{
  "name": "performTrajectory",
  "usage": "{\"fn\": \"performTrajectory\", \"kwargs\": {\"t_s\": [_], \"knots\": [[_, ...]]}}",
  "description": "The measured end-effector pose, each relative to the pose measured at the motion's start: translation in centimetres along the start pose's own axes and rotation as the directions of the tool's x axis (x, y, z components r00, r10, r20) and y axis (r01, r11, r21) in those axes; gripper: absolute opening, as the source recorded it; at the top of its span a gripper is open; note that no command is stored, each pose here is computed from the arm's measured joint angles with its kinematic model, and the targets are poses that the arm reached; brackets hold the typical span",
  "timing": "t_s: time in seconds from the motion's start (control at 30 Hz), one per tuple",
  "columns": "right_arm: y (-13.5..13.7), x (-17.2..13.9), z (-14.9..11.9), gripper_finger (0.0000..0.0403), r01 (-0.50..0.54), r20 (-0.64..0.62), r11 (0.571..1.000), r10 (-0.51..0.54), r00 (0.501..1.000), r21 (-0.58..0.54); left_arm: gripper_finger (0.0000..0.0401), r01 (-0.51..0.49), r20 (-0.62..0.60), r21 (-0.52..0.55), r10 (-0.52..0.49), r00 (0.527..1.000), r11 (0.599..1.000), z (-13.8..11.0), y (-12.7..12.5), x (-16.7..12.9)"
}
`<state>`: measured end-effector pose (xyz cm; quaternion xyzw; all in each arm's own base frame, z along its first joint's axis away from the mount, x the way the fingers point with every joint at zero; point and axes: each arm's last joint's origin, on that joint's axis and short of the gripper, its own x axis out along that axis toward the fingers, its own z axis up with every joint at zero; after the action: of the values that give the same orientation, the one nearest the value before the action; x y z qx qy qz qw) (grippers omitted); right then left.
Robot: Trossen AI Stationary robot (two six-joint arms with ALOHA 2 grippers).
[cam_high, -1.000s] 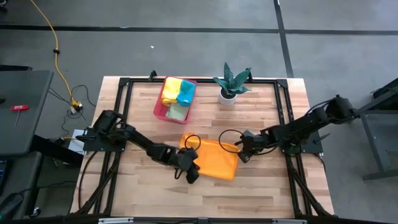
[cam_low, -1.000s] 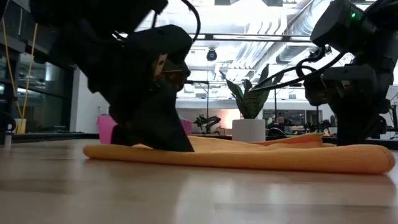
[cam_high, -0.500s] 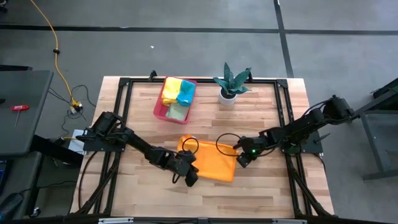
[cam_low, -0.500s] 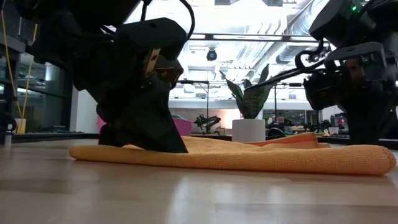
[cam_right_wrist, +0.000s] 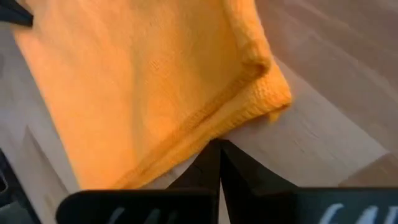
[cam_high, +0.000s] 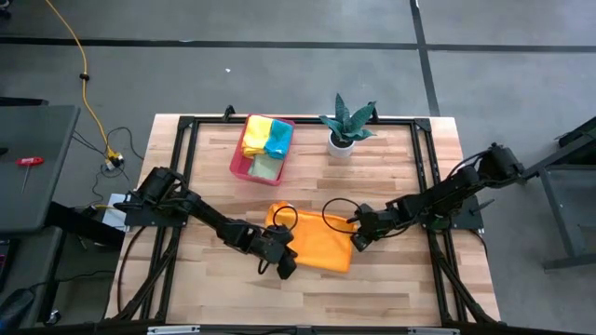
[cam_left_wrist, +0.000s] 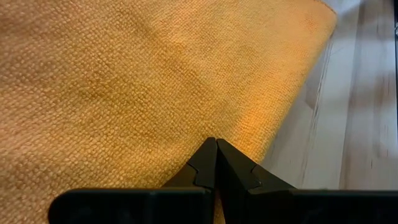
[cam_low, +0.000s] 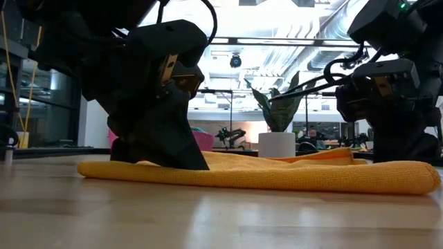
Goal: Fold microfiber towels
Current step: Fold the orange microfiber cloth
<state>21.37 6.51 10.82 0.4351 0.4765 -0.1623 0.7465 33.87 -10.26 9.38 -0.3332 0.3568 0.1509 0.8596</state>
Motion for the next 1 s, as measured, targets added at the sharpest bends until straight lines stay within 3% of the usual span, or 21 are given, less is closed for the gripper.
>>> {"fn": "performTrajectory", "kwargs": {"t_s": [0.27,0.4,0.5,0.57,0.63,0.73,0.9,1.0], "knots": [[-1.0,-0.2,1.6,0.0,0.14,0.27,0.989,-0.147,0.952,0.046,0.0,0.005,0.004,-0.006,-0.005,1.0,1.0,0.0,0.0,0.0],[-1.7,-0.3,2.7,0.0,0.202,0.4,0.974,-0.224,0.888,0.098,0.0,0.008,0.005,-0.007,-0.008,1.0,1.0,0.0,-0.1,0.0],[-2.4,-0.5,3.6,0.0,0.266,0.504,0.956,-0.292,0.813,0.125,0.0,0.008,0.006,-0.007,-0.008,1.0,1.0,0.0,-0.1,0.0],[-2.5,-0.7,4.4,0.0,0.259,0.553,0.952,-0.306,0.775,0.163,0.0,0.01,0.006,-0.008,-0.01,1.0,1.0,0.0,-0.1,0.0],[-2.6,-1.1,5.1,0.0,0.249,0.569,0.955,-0.297,0.766,0.163,0.0,0.014,0.003,-0.009,-0.014,1.0,1.0,0.0,-0.1,0.0],[-2.2,-2.1,5.7,0.0,0.242,0.575,0.967,-0.241,0.782,0.078,0.0,0.022,0.001,-0.01,-0.022,1.0,1.0,0.0,-0.2,0.0],[-1.1,-4.6,6.1,0.0,0.154,0.553,0.982,-0.068,0.83,-0.111,0.0,0.074,-0.046,0.014,-0.073,0.996,0.997,0.5,-0.4,-0.6],[-0.5,-6.1,5.9,0.0,0.068,0.51,0.973,0.056,0.859,-0.221,0.0,0.126,-0.024,0.044,-0.125,0.992,0.991,2.1,-0.8,-1.8]]}}
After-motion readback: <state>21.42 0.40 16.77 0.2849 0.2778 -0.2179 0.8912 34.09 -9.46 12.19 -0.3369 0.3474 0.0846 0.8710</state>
